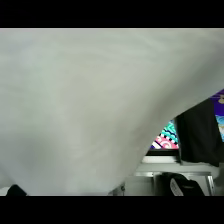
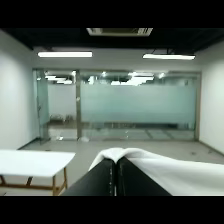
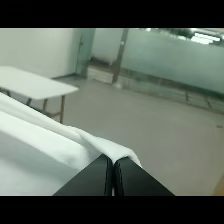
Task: Fold the shirts.
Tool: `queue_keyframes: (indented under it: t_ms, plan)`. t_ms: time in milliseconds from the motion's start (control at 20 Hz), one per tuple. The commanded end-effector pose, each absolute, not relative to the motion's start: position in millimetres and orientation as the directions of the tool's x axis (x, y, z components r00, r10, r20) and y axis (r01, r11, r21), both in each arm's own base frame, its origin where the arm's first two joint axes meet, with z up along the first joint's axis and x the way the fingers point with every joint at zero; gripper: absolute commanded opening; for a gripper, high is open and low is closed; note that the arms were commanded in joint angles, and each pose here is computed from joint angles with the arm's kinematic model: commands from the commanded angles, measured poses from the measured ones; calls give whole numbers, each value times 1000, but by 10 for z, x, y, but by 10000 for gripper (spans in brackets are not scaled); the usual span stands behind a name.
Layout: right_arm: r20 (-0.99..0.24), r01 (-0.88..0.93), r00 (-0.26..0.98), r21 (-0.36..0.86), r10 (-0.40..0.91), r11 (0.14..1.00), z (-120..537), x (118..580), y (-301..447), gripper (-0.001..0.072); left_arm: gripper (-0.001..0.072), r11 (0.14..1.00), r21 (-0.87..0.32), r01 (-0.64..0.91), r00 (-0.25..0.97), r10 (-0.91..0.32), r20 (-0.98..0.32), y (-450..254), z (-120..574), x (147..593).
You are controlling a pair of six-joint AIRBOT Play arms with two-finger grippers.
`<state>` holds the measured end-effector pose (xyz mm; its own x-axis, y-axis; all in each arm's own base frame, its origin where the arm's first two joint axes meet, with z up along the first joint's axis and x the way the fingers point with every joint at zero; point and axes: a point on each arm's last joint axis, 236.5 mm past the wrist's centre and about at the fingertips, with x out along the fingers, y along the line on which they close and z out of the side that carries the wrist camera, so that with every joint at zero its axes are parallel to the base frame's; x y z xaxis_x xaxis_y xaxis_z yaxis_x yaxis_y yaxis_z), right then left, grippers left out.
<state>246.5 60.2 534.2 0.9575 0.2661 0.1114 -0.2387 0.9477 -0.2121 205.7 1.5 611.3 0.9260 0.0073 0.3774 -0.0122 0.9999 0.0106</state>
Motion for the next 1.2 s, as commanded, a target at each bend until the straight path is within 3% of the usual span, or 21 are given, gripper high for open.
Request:
queue_keyframes:
  t_ms: [0, 150, 250, 400, 600, 900, 950, 1000, 1050, 1100, 1150]
  plan:
    - [-285, -339, 912, -124, 294, 932, 4346, 2854, 601, 65, 35, 982, 140, -124, 990, 113, 85, 273, 5365, 2705]
    - [-671, -385, 678, 23, 300, 922, 3016, 3253, 485, 65, 36, 979, 191, -77, 973, 116, -200, 294, 4441, 3382]
    - [-754, -344, 592, 82, 284, 935, 2372, 3620, 370, 65, 36, 980, 194, -46, 936, 110, -333, 289, 3859, 3778]
    - [-792, -292, 535, 153, 294, 944, 1583, 4242, 346, 65, 36, 989, 148, 23, 858, 57, -510, 175, 2973, 4272]
    - [-791, -226, 503, 269, 349, 936, 851, 4861, 596, 66, 36, 992, -53, 114, 740, -120, -661, -238, 1965, 4787]
    - [-845, -135, 354, 377, 400, 916, -11, 4957, 1036, 66, 37, 956, -263, 133, 495, -294, -818, -796, 550, 5106]
    - [-849, -122, 341, 385, 403, 915, -68, 4948, 1074, 95, 37, 947, -294, 128, 447, -319, -836, -902, 361, 5081]
    - [-846, -125, 337, 395, 414, 910, -60, 4940, 1122, 212, 44, 939, -327, 110, 393, -343, -853, -995, 202, 5024]
    - [-847, -124, 327, 402, 419, 907, -13, 4915, 1117, 464, 154, 938, -327, 113, 339, -346, -875, -1008, 96, 4937]
    - [-858, -131, 294, 400, 421, 907, 56, 4840, 1073, 518, 415, 946, -305, 112, 281, -324, -903, -929, 30, 4818]
    - [-880, -137, 240, 386, 409, 912, 116, 4703, 982, 518, 616, 958, -265, 109, 223, -283, -933, -780, -5, 4684]
